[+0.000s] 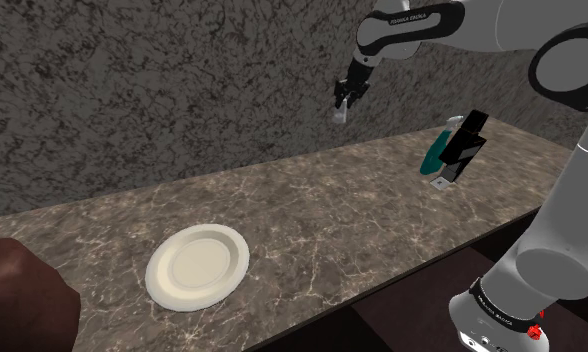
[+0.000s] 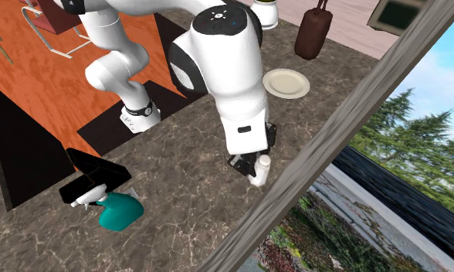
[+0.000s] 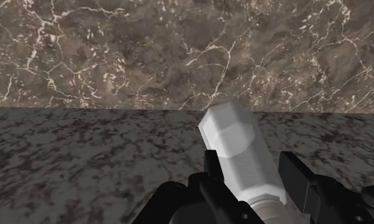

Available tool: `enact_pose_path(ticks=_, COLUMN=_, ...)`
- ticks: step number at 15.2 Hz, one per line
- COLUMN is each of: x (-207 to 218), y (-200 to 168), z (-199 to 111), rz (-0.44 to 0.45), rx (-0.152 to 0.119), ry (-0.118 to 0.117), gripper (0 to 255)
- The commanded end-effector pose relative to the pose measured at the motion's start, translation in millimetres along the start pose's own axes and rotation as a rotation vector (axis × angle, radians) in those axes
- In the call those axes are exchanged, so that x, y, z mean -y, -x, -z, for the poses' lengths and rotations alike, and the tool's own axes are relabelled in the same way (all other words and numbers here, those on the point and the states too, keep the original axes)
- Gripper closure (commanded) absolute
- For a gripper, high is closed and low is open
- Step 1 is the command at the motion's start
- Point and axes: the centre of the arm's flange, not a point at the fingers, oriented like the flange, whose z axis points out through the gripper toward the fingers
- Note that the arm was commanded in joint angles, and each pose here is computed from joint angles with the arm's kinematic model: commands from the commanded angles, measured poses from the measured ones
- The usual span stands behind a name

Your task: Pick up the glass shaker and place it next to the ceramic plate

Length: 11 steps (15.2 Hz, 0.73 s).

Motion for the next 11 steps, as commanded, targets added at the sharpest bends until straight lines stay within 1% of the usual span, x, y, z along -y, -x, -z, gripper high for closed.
enact_pose_path(ticks=1, x=24.5, y=5.1, z=-1.0, rz=-0.001, rx=0.0, ry=0.0, gripper=255)
enact_pose_path(ticks=11, x=154.1, y=28.6, z=-10.9, rz=-0.001, rx=0.0, ry=0.0, gripper=255)
